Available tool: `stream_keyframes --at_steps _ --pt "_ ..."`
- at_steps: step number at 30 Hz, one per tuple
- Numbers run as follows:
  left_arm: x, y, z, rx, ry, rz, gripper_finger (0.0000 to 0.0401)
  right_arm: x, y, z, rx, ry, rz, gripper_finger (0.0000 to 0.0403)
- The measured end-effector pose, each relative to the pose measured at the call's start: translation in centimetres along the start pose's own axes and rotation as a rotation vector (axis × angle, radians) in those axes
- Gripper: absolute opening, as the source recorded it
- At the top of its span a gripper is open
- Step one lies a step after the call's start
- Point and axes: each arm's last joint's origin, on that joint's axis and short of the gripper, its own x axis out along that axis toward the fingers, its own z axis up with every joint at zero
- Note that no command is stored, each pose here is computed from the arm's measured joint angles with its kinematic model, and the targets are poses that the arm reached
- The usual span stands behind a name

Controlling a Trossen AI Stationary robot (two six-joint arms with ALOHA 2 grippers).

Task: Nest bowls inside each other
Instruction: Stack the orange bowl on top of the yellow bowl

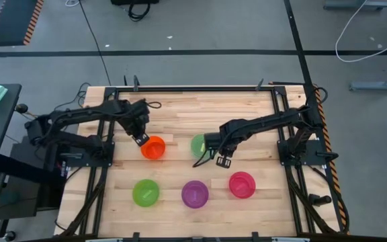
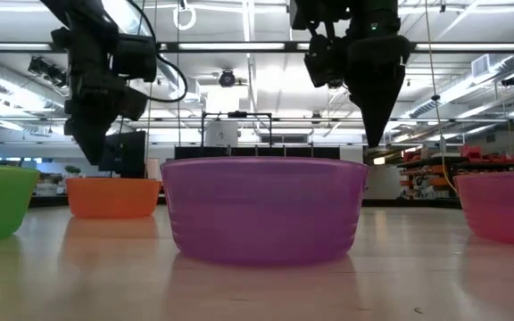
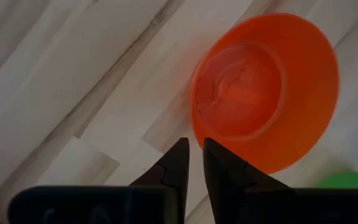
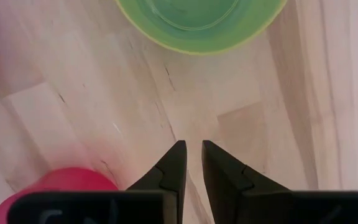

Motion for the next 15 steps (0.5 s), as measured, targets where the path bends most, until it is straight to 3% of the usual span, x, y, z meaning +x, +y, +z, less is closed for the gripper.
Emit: stream_keyframes --at_steps 15 --pt "0.7 -2.0 0.5 0.067 -0.048 -0.036 0.0085 0.0 0.2 0.2 -0.001 -0.034 -0.008 0.0060"
